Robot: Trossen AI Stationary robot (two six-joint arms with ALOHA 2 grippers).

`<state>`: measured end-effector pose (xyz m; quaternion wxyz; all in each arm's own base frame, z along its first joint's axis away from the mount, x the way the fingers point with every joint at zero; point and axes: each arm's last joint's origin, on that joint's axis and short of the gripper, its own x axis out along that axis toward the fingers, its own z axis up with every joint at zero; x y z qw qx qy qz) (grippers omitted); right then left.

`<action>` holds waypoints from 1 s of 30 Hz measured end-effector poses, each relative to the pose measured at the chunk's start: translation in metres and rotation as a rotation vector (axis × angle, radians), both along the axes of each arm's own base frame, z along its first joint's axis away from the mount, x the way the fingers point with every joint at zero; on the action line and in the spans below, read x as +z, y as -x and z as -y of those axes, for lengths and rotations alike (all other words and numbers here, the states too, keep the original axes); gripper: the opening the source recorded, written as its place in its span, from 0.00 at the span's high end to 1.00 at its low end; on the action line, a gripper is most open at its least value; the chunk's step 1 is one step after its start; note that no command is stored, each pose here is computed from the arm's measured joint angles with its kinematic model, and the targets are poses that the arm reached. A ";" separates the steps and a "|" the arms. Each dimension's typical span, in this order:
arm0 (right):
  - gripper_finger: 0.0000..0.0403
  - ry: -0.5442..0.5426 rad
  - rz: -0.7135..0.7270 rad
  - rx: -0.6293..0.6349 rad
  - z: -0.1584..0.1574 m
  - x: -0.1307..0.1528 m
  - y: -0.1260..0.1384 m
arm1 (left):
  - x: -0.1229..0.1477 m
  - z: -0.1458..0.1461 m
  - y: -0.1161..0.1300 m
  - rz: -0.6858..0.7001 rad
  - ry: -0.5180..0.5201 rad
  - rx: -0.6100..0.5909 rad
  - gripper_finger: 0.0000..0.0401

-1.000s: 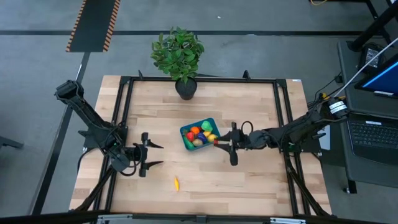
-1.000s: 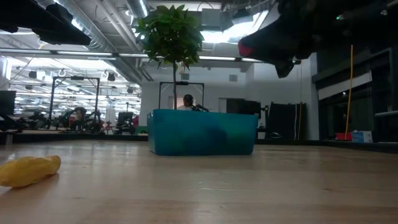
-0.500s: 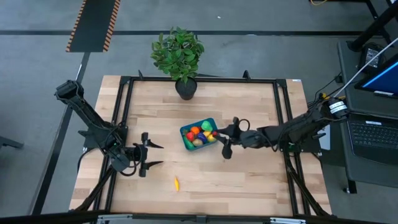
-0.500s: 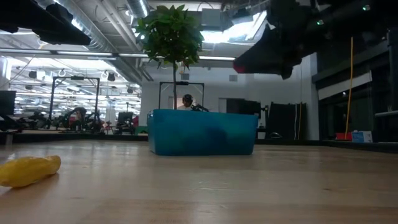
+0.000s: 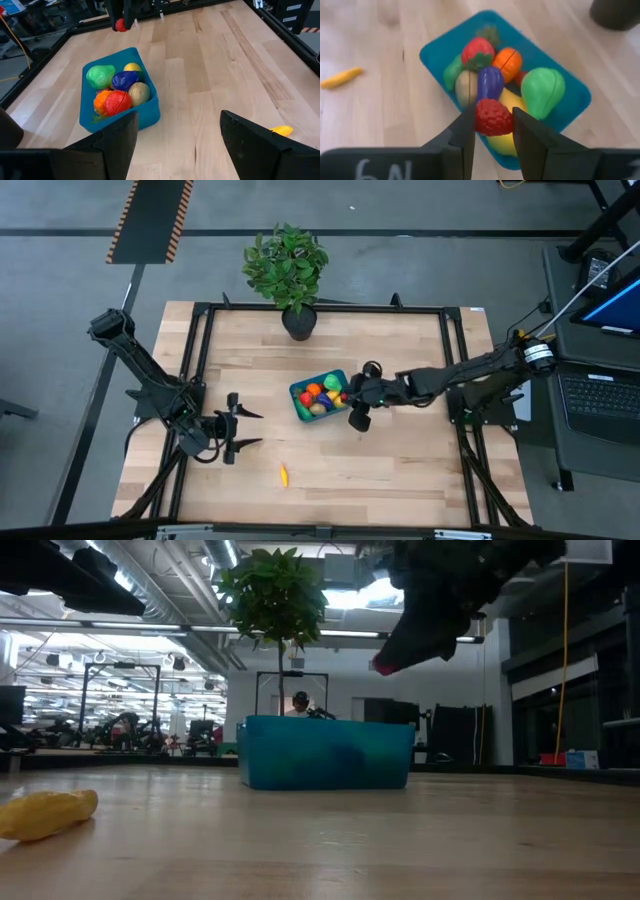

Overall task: Pick and placing Produce into tupperware
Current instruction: Put the red raspberry into the blue bin, then put the yellow corn into the blue bin

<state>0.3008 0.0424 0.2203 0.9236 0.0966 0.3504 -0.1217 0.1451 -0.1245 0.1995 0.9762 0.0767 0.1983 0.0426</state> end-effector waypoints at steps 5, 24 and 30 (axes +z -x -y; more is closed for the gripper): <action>0.73 -0.043 -0.080 0.024 0.006 0.001 -0.011 | -0.001 0.000 0.000 -0.008 -0.008 0.000 0.32; 0.71 -0.111 -0.257 0.056 0.020 -0.031 -0.032 | -0.002 -0.001 0.001 -0.019 -0.021 0.000 0.32; 0.57 -0.109 -0.256 0.058 0.020 -0.032 -0.033 | -0.002 -0.001 0.001 -0.022 -0.024 0.000 0.32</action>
